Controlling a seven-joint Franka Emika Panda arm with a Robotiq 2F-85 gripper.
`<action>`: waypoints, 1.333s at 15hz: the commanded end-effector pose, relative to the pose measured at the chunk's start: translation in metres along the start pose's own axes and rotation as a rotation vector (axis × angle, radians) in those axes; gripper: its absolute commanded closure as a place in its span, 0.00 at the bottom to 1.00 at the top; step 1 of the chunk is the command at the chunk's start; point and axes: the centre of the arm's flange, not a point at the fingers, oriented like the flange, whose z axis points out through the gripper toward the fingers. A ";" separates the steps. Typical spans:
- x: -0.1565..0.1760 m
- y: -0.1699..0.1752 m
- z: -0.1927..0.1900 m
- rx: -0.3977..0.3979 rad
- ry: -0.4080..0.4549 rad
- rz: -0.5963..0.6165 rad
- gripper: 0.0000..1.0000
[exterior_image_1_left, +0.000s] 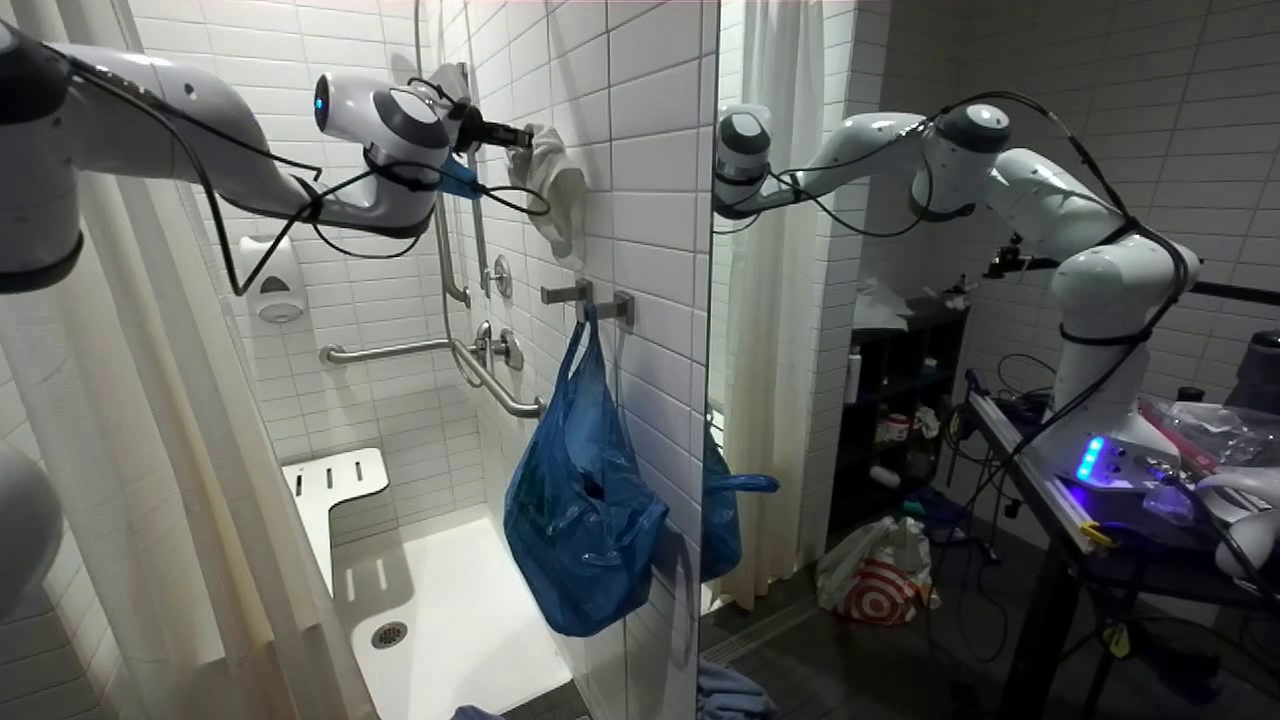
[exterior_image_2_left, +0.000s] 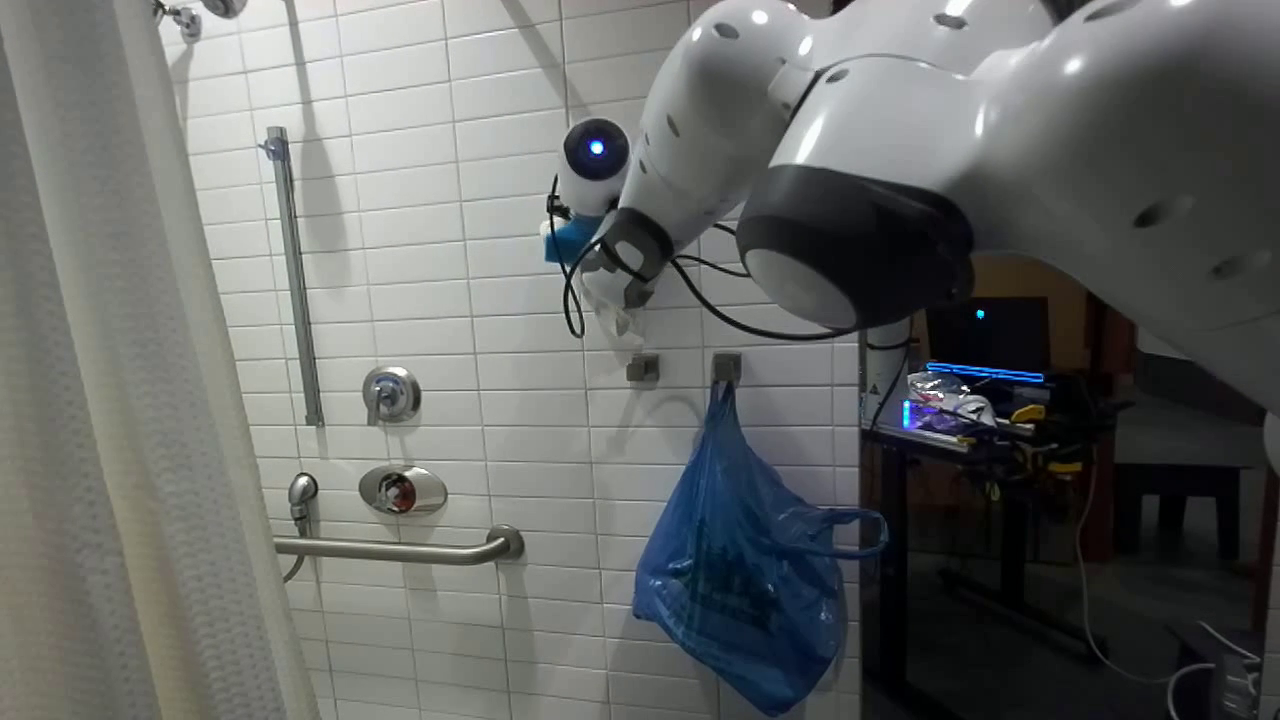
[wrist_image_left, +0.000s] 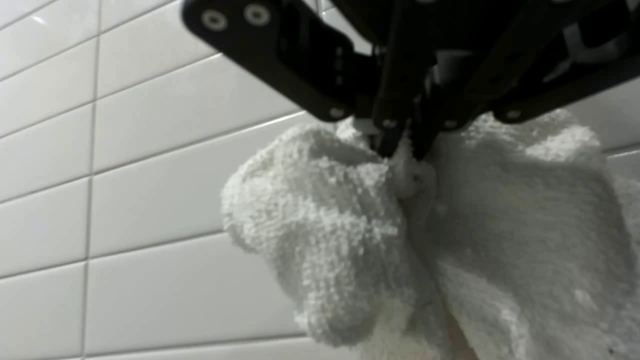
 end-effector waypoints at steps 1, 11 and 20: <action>-0.039 0.027 -0.072 0.083 0.055 -0.084 0.98; -0.068 0.036 -0.127 0.088 0.051 -0.079 0.98; -0.042 0.072 -0.113 0.014 -0.013 0.068 0.98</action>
